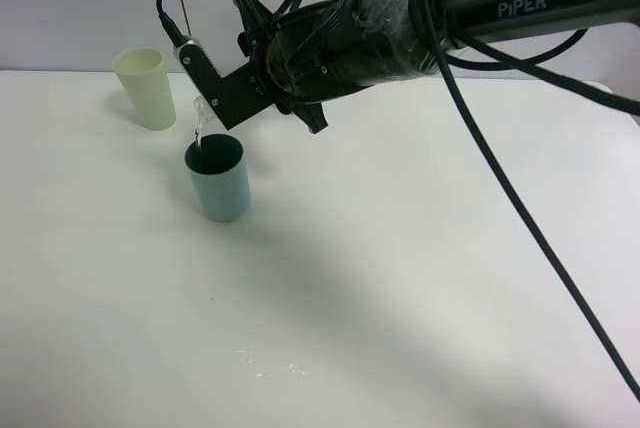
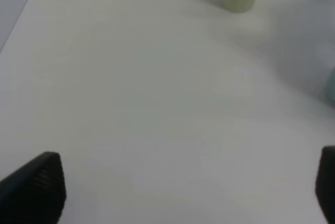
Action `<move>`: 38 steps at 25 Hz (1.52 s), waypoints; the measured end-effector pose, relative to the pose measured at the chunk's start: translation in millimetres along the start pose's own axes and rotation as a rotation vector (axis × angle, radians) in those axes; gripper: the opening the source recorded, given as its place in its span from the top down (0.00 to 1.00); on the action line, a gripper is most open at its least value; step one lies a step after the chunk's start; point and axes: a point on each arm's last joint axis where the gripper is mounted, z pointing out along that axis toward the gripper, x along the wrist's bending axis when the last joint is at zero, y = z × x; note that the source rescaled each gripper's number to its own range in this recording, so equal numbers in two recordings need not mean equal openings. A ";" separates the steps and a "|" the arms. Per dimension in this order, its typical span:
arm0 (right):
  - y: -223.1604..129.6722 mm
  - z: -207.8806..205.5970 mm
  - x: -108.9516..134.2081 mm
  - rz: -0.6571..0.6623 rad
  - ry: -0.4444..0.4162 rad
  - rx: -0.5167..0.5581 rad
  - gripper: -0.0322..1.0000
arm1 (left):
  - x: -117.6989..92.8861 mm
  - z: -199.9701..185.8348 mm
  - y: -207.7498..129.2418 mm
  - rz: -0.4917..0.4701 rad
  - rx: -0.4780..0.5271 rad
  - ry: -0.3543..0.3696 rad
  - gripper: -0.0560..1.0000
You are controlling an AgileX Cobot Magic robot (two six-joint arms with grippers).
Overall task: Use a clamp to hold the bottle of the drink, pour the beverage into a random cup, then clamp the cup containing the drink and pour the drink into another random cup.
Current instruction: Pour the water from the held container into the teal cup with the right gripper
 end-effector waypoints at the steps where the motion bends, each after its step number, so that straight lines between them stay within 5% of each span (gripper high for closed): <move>1: 0.0 0.0 0.0 0.000 0.000 0.000 0.97 | 0.0 0.0 0.0 0.000 0.000 0.000 0.10; 38: -1.2 0.0 0.3 -0.111 0.004 0.013 0.97 | 0.0 0.0 0.0 0.000 0.000 0.000 0.10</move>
